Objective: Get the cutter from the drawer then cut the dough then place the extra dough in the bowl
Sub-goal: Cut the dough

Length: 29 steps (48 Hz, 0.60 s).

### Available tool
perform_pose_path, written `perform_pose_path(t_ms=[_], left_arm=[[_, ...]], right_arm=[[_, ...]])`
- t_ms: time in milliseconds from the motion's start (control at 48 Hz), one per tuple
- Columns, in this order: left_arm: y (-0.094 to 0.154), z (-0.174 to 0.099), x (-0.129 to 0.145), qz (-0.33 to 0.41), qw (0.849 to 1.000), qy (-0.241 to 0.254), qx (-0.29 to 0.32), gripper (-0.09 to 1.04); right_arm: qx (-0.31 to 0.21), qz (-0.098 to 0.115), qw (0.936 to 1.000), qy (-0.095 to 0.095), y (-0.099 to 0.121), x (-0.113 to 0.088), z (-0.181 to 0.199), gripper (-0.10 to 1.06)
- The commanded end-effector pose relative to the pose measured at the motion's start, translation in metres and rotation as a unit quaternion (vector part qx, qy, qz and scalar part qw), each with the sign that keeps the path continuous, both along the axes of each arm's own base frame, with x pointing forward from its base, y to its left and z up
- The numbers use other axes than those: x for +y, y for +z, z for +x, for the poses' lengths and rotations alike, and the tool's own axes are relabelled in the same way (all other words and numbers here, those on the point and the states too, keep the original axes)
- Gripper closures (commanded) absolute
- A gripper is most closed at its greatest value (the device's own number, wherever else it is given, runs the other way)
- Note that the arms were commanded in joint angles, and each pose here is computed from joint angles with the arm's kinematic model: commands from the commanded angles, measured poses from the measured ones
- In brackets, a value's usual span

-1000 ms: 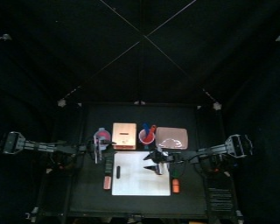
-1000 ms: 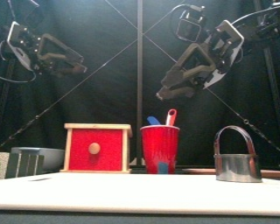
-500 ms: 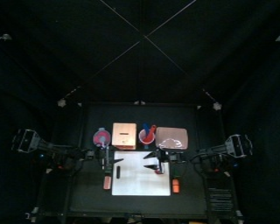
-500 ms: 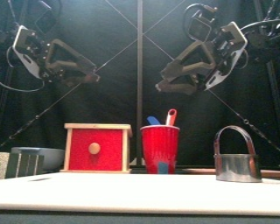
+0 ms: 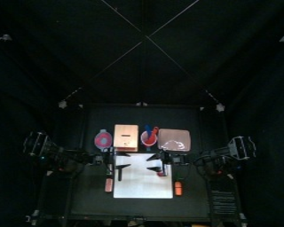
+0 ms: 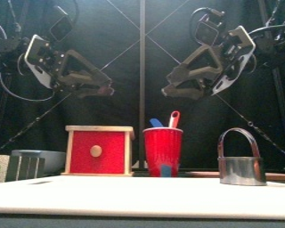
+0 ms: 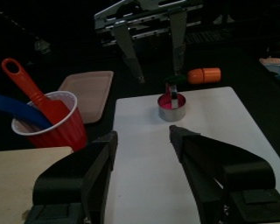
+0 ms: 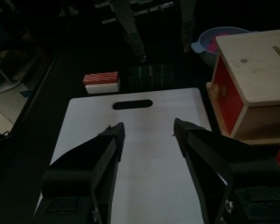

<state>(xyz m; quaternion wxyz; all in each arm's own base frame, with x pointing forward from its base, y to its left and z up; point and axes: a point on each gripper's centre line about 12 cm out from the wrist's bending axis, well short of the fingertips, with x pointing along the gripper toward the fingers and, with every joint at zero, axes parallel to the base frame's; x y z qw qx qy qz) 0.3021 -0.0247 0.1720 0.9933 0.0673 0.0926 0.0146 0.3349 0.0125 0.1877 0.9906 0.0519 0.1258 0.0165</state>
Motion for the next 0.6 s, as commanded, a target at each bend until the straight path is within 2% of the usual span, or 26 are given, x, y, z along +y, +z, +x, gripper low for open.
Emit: perform_pose_path(t_ms=[21, 604], left_arm=[[0.0076, 0.0047, -0.0010, -0.001, 1.000, 0.000, -0.016, 0.08], [0.0005, 0.0002, 0.0037, 0.003, 1.000, 0.006, -0.001, 0.08]], right_arm=[[-0.016, 0.002, 0.9999, -0.003, 0.0087, -0.0013, 0.0016, 0.12], [-0.018, -0.001, 0.9998, -0.009, 0.0105, -0.0058, 0.0060, 0.12]])
